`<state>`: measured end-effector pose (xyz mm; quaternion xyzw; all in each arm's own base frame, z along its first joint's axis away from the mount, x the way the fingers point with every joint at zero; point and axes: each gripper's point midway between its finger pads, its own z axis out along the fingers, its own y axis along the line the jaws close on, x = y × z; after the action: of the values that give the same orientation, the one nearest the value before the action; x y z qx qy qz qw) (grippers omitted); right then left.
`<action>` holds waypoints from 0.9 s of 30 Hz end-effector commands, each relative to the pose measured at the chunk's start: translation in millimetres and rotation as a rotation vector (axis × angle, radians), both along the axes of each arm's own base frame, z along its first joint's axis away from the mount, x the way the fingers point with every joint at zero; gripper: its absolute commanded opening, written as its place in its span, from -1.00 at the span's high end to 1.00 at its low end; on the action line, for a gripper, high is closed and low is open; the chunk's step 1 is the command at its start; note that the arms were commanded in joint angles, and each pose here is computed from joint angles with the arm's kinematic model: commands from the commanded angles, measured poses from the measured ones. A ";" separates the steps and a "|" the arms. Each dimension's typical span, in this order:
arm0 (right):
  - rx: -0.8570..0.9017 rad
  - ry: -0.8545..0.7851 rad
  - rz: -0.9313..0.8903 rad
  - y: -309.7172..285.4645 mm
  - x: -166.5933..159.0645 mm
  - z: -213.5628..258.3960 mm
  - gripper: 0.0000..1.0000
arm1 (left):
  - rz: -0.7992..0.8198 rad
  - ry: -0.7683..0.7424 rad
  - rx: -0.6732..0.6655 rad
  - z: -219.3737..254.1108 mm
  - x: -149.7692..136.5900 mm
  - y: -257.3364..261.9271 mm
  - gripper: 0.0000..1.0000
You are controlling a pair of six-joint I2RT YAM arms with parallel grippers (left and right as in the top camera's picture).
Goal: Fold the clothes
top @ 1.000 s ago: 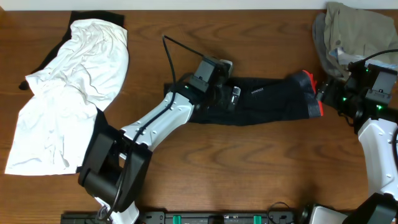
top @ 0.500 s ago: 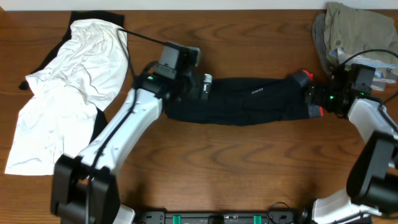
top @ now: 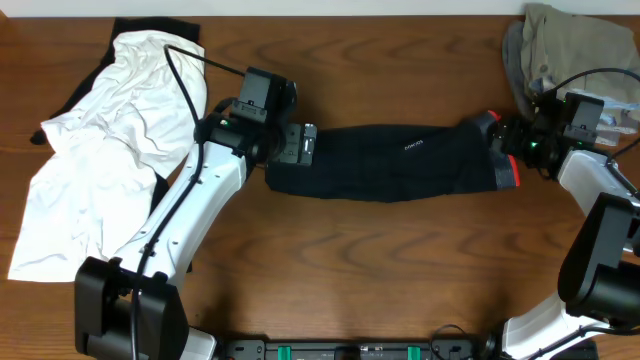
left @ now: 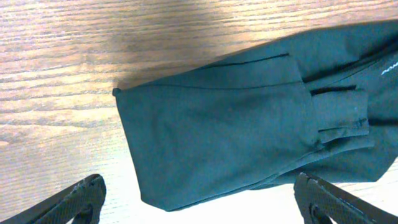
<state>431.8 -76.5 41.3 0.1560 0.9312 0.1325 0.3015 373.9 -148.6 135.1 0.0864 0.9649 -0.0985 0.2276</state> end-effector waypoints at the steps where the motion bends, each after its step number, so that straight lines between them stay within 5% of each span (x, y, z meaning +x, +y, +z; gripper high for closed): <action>1: 0.053 0.007 -0.005 7.9 5.9 -4.9 -0.68 | -0.008 -0.018 0.020 3.8 3.9 3.4 -0.96; 13: 0.163 0.127 -0.104 9.4 -1.3 -59.0 -0.62 | -0.014 -0.019 0.050 2.3 3.3 7.6 -0.96; 27: 0.285 0.402 -0.175 10.2 -66.7 -78.8 0.00 | -0.014 -0.018 0.050 2.1 3.3 7.6 -0.96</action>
<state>405.7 -61.5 5.0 0.2575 0.9229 0.2272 0.1743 373.8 -143.8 133.9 0.0948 0.9655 -0.0824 0.2279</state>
